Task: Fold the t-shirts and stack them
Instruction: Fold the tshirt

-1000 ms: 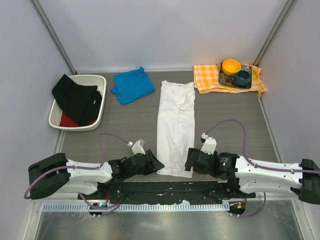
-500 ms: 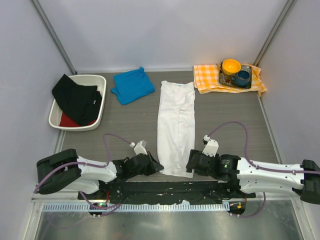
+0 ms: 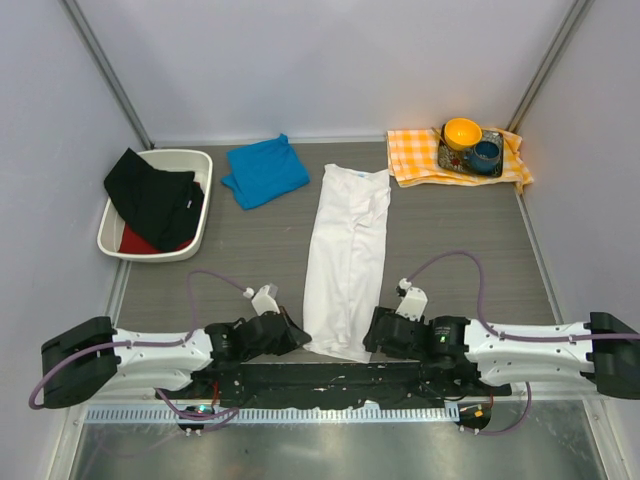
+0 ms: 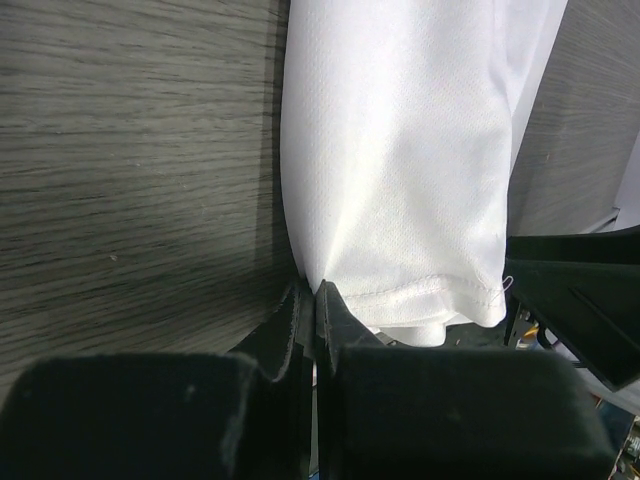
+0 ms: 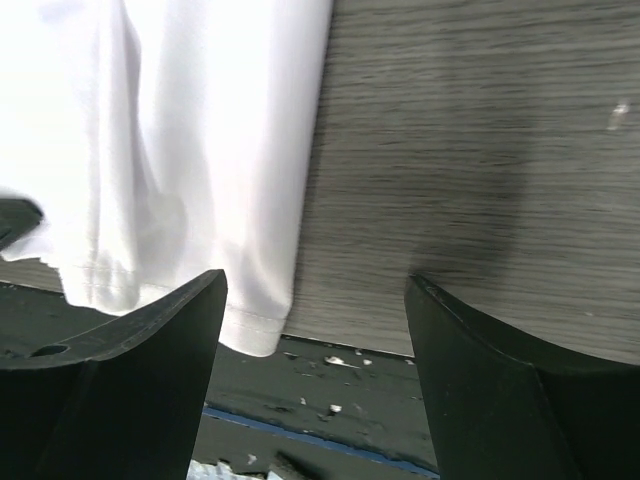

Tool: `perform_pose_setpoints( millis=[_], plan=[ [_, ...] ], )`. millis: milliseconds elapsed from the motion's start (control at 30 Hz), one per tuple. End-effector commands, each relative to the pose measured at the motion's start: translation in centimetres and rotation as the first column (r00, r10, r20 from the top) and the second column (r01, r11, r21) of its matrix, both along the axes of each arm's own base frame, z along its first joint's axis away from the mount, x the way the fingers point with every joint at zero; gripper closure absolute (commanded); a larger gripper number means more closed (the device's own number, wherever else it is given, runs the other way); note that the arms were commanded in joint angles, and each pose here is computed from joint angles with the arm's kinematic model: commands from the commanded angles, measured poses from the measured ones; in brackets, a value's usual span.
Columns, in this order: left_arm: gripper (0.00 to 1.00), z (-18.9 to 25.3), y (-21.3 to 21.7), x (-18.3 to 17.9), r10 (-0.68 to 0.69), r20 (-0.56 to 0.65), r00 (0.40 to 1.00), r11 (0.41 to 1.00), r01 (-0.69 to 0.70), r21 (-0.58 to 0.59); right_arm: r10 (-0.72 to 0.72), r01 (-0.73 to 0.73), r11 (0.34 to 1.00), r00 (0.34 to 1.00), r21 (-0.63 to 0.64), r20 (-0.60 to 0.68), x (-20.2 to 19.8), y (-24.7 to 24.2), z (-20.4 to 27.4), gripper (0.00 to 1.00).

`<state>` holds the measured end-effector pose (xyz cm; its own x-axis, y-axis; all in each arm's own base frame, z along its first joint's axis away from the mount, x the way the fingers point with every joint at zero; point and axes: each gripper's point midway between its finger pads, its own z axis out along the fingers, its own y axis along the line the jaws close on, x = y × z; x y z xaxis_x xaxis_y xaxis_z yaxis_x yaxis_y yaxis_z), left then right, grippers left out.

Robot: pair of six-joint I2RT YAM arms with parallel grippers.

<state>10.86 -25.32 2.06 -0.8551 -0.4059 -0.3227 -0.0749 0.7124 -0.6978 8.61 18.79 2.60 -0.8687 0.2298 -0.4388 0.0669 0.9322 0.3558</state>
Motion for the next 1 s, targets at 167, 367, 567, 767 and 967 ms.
perform_pose_setpoints(
  millis=[167, 367, 567, 767, 967],
  plan=[
    [1.00, -3.6, 2.7, -0.6, 0.014, -0.035, 0.999, 0.986, -0.007, 0.167, 0.017, -0.014, 0.998, 0.999, 0.067, -0.033, -1.7, 2.9, -0.5, 0.23],
    [1.00, -3.4, 2.2, -0.4, 0.010, -0.029, 1.000, 0.987, -0.005, 0.161, 0.025, -0.023, 0.998, 0.999, 0.060, -0.039, -2.7, 3.0, -0.9, 0.27],
    [1.00, -3.2, 2.3, -0.4, 0.008, -0.027, 1.000, 0.987, -0.003, 0.163, 0.009, -0.006, 0.998, 0.999, 0.055, -0.040, -2.9, 2.6, -1.2, 0.43],
    [1.00, -3.1, 2.4, -0.5, 0.004, -0.026, 1.000, 0.987, 0.000, 0.163, -0.048, 0.048, 0.999, 0.999, 0.009, 0.003, -1.9, 0.8, -1.3, 0.45],
    [1.00, -3.3, 2.6, -0.5, 0.006, -0.032, 0.999, 0.986, -0.001, 0.167, -0.109, 0.108, 0.994, 0.994, 0.014, 0.028, -1.3, -0.6, -1.8, 0.44]
  ],
)
